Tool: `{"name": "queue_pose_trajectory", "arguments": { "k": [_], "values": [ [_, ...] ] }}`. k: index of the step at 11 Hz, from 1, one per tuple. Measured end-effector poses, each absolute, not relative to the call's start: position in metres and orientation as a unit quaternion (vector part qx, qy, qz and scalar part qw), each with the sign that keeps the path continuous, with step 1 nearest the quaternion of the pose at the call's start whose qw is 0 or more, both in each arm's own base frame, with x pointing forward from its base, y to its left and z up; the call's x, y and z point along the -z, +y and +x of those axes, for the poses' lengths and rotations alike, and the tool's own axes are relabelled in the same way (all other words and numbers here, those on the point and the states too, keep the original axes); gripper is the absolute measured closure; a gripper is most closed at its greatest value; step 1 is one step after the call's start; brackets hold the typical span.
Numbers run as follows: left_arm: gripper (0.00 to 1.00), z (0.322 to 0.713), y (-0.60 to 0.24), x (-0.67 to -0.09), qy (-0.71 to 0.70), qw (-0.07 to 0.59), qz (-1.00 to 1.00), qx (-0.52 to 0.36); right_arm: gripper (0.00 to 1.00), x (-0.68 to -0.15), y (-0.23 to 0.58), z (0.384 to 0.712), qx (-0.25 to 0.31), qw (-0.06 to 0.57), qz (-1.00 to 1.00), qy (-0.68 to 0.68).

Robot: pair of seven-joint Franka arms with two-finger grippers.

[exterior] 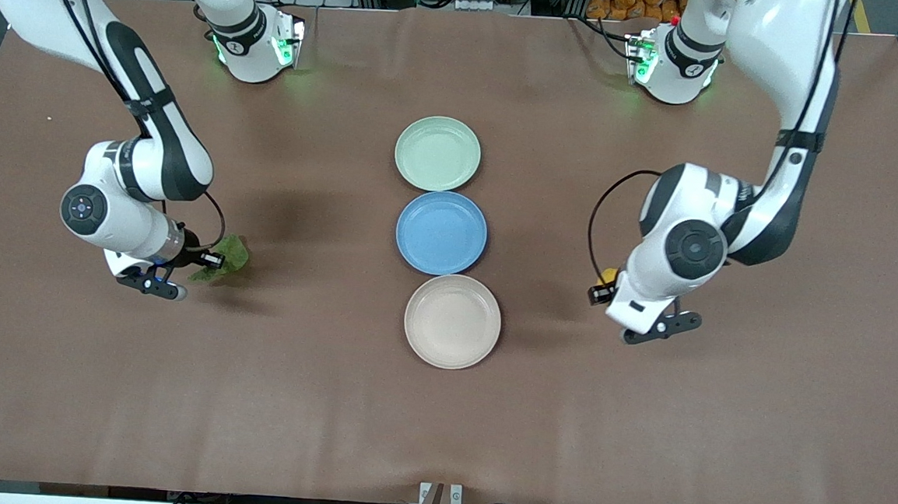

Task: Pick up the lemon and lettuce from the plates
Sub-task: 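Carry the lettuce off the plate with the right gripper while the left lifts the lemon, then open the right gripper to drop the lettuce on the table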

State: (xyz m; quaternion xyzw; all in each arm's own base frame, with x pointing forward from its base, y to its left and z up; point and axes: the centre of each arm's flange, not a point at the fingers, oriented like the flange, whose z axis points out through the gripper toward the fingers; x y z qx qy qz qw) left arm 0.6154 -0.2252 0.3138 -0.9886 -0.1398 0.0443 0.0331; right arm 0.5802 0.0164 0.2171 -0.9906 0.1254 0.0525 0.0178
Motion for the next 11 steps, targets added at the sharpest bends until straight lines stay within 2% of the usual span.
{"name": "queue_pose_trajectory", "arguments": {
  "k": [2, 3, 7, 10, 11],
  "values": [
    [0.29, 0.601, -0.193, -0.312, -0.12, 0.029, -0.991, -0.046, 0.97, -0.209, 0.006, 0.58, -0.052, 0.011, -0.991, 0.127],
    [0.29, 0.598, -0.177, -0.308, -0.107, 0.028, -0.993, -0.049, 0.91, -0.21, -0.001, 0.581, -0.05, 0.008, -0.99, 0.13],
    [0.29, 0.609, -0.095, -0.301, -0.061, 0.019, -0.996, -0.057, 0.42, -0.245, -0.017, 0.601, -0.011, 0.0, -0.99, 0.139],
    [0.29, 0.614, -0.071, -0.276, -0.038, 0.016, -0.997, -0.059, 0.04, -0.281, -0.009, 0.607, -0.002, 0.0, -0.991, 0.135],
    [0.29, 0.614, -0.073, -0.263, -0.031, 0.017, -0.997, -0.063, 0.0, -0.304, -0.005, 0.607, -0.007, 0.004, -0.99, 0.14]
  ]
}}
